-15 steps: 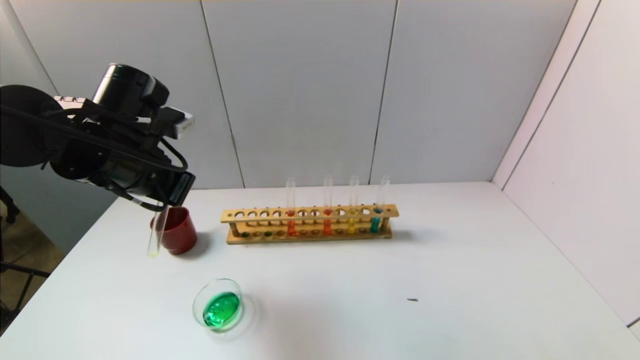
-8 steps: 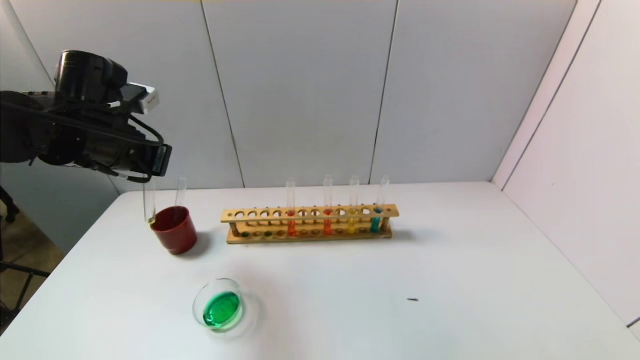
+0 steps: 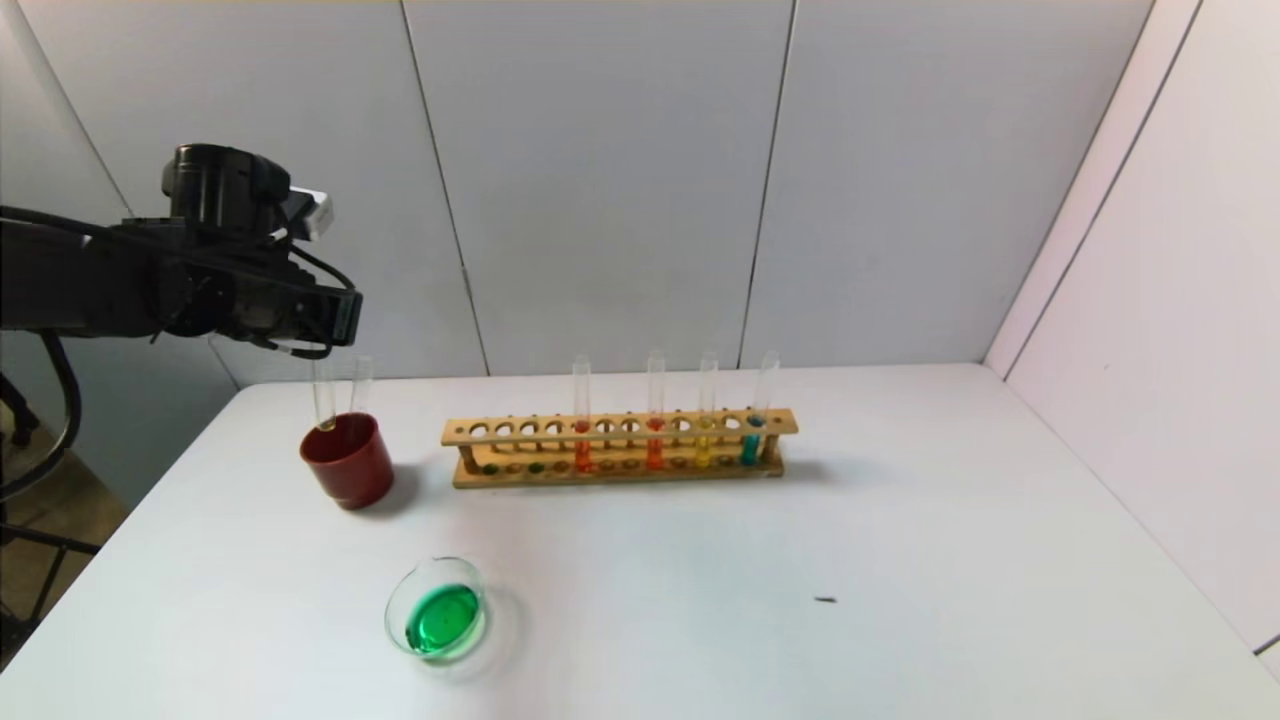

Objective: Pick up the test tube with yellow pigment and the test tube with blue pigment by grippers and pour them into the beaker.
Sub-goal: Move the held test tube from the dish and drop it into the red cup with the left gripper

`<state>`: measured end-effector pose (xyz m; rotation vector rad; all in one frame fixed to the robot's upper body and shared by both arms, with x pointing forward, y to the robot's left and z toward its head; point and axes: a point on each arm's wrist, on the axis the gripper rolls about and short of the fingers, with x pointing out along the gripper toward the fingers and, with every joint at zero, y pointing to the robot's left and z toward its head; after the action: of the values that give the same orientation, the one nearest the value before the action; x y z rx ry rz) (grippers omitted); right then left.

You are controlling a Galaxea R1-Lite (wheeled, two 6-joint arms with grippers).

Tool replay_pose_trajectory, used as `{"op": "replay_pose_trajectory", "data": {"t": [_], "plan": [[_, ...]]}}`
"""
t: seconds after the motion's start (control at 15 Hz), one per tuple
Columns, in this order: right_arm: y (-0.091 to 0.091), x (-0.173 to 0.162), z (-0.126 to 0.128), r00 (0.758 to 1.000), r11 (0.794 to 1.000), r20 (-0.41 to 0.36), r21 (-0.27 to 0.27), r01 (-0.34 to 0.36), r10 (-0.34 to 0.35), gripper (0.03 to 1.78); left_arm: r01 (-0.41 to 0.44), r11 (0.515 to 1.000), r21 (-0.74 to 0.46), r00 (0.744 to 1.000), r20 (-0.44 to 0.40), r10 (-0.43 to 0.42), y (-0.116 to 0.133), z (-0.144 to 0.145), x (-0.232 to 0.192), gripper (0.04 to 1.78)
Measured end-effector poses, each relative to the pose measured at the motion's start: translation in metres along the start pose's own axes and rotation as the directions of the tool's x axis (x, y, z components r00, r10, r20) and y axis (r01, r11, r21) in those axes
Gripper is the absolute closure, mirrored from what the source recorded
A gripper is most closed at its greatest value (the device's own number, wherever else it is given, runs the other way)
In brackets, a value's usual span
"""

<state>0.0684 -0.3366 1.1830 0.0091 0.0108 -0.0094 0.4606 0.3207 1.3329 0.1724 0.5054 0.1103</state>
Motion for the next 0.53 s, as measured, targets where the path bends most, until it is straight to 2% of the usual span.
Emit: {"op": "replay_pose_trajectory", "data": {"t": [0.13, 0.53], "plan": [[0.0, 0.0, 0.0, 1.0, 1.0, 0.0, 0.0, 0.0, 0.0, 0.11, -0.004, 1.0, -0.017, 1.0, 0.011, 0.004, -0.001, -0.003, 0.011, 1.48], [0.0, 0.0, 0.0, 1.0, 1.0, 0.0, 0.0, 0.0, 0.0, 0.11, -0.008, 1.0, -0.025, 0.998, -0.055, 0.007, -0.001, -0.027, 0.031, 1.48]]}}
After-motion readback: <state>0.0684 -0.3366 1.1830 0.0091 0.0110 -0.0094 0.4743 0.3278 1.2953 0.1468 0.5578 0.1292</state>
